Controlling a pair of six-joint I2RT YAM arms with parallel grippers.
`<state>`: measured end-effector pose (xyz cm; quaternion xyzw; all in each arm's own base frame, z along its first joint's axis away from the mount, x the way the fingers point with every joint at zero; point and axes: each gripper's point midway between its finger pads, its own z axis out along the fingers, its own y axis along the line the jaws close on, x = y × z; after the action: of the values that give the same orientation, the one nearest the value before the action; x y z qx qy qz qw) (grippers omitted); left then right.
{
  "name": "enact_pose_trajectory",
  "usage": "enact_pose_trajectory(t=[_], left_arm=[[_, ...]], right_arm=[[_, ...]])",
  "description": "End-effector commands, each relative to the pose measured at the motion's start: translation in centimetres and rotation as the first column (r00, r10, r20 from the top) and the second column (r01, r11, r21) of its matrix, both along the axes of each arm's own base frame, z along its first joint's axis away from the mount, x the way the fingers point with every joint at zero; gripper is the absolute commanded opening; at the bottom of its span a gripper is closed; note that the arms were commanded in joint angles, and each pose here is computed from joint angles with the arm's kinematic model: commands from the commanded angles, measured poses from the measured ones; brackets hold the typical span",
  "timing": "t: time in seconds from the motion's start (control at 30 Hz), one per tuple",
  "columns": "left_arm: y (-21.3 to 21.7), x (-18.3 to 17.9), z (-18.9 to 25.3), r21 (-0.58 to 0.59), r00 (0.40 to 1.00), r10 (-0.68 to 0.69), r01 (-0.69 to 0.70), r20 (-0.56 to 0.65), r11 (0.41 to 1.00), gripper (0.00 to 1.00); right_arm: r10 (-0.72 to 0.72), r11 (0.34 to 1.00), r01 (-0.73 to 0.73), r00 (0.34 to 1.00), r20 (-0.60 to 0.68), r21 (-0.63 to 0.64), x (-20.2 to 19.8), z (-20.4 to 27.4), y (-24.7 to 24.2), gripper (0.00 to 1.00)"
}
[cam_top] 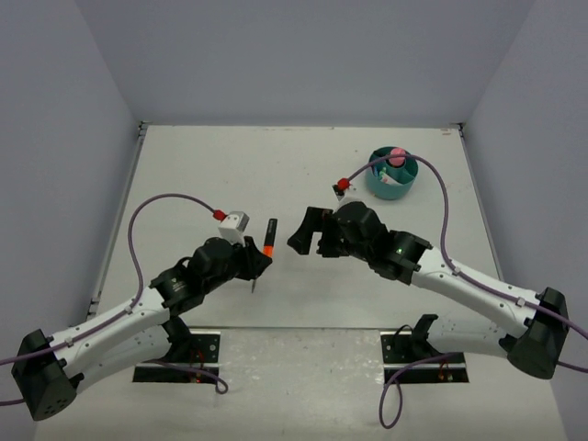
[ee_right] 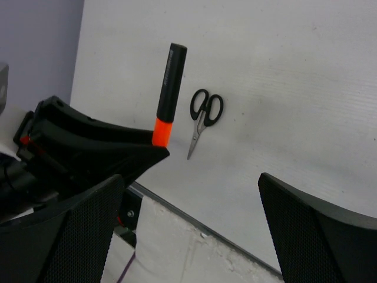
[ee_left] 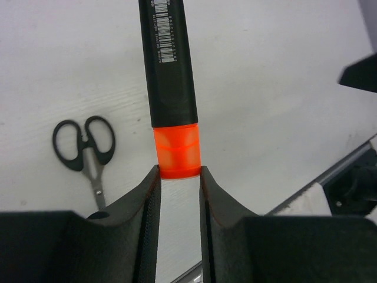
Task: Sort the stationery into containers
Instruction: Place the pen in the storage box.
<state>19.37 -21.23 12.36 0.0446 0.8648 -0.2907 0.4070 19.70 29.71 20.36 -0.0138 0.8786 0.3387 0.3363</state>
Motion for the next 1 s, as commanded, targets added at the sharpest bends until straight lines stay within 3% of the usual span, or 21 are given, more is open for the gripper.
enact_pose_trajectory(t=[0.0, 0.17, 0.47, 0.6, 0.7, 0.8, 0.87, 0.9, 0.97], left_arm=[[-3.2, -0.8, 4.3, -0.147, 0.973, -0.153, 0.179, 0.172, 0.973, 0.0], [-4.8, -2.6, 6.3, -0.243, 0.934, -0.257, 0.317, 0.249, 0.917, 0.0], [-5.4, -3.5, 6.9, -0.285, 0.913, -0.295, 0.373, 0.28, 0.883, 0.0], [-5.5, -3.9, 7.1, -0.299, 0.904, -0.308, 0.394, 0.295, 0.869, 0.0], [-5.7, -4.1, 7.3, -0.304, 0.897, -0.321, 0.411, 0.305, 0.859, 0.0], [-5.9, -4.0, 7.1, -0.299, 0.895, -0.329, 0.417, 0.301, 0.858, 0.0], [-5.9, -3.7, 6.7, -0.29, 0.903, -0.317, 0.399, 0.291, 0.87, 0.0], [-5.8, -3.5, 6.5, -0.286, 0.907, -0.309, 0.389, 0.286, 0.876, 0.0], [-5.5, -2.8, 6.1, -0.271, 0.923, -0.275, 0.346, 0.269, 0.898, 0.01]], right_arm=[[0.095, 0.985, -0.099, 0.995, 0.034, 0.138, 1.3, 4.3, 2.7, 0.99], [0.07, 0.989, -0.073, 0.997, 0.022, 0.128, 3.0, 4.8, 3.5, 0.98], [0.0, 1.0, 0.0, 1.0, -0.03, 0.029, 4.5, 1.8, 2.7, 0.9], [0.009, 1.0, -0.008, 0.999, -0.038, 0.024, 4.4, 1.2, 2.7, 0.82], [0.048, 0.998, -0.046, 0.999, -0.023, 0.045, 4.1, 1.6, 3.3, 0.57], [0.08, 0.995, -0.079, 0.997, -0.012, 0.068, 3.7, 2.1, 3.6, 0.41], [0.092, 0.992, -0.092, 0.996, 0.0, 0.089, 3.3, 2.5, 3.5, 0.08], [0.097, 0.99, -0.098, 0.995, 0.01, 0.103, 3.2, 2.8, 3.5, 0.0], [0.097, 0.989, -0.099, 0.995, 0.024, 0.113, 2.9, 3.2, 3.1, 0.0]])
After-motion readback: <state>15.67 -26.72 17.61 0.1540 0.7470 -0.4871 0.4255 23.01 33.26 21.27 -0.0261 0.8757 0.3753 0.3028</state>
